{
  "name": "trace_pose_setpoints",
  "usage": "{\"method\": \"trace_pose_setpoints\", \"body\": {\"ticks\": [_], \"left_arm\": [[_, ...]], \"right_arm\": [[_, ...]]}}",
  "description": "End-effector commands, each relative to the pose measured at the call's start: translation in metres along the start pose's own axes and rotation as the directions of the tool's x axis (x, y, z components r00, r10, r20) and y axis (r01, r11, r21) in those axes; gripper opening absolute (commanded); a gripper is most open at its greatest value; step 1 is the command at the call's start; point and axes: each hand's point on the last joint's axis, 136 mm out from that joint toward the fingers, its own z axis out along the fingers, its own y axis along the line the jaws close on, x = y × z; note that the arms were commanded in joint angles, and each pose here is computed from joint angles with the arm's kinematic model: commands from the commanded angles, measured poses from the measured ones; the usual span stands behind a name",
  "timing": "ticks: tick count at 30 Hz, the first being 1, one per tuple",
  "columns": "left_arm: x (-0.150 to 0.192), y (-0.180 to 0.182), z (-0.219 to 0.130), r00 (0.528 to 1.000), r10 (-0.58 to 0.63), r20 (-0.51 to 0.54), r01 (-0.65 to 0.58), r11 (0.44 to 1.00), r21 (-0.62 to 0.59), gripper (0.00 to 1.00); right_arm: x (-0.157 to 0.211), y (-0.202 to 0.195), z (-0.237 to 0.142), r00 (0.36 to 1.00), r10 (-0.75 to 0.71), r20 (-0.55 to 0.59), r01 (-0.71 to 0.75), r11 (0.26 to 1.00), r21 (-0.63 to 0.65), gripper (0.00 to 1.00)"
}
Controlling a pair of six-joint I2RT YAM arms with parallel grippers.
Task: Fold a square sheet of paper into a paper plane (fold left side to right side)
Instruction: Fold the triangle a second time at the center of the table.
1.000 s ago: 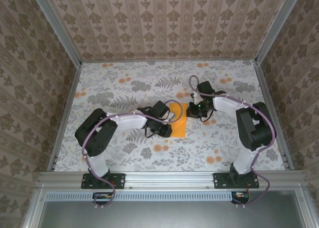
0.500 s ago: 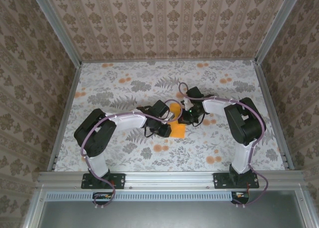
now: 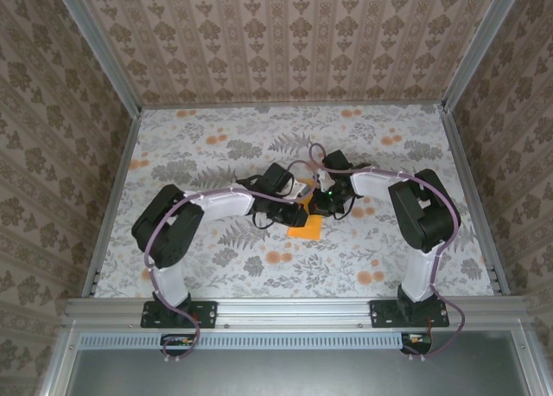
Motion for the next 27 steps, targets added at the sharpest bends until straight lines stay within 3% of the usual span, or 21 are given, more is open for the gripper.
{"method": "trace_pose_setpoints", "body": {"ticks": [1, 12, 21, 27], "left_arm": [[-0.004, 0.001, 0.006, 1.000, -0.026, -0.011, 0.026, 0.999, 0.041, 0.11], [0.013, 0.019, 0.010, 0.993, -0.095, -0.073, 0.098, 0.994, 0.039, 0.10], [0.025, 0.019, 0.013, 0.991, -0.078, -0.109, 0.082, 0.996, 0.036, 0.10], [0.038, 0.032, 0.017, 0.984, -0.082, -0.156, 0.076, 0.996, -0.048, 0.11]], "right_arm": [[0.011, -0.019, 0.007, 0.998, 0.021, -0.051, -0.017, 0.997, 0.077, 0.00], [0.012, -0.023, 0.005, 0.998, 0.014, -0.058, -0.009, 0.995, 0.101, 0.00], [0.012, -0.027, 0.007, 0.997, 0.021, -0.069, -0.012, 0.993, 0.118, 0.00], [0.013, -0.028, 0.007, 0.997, 0.021, -0.072, -0.012, 0.992, 0.124, 0.00]]}}
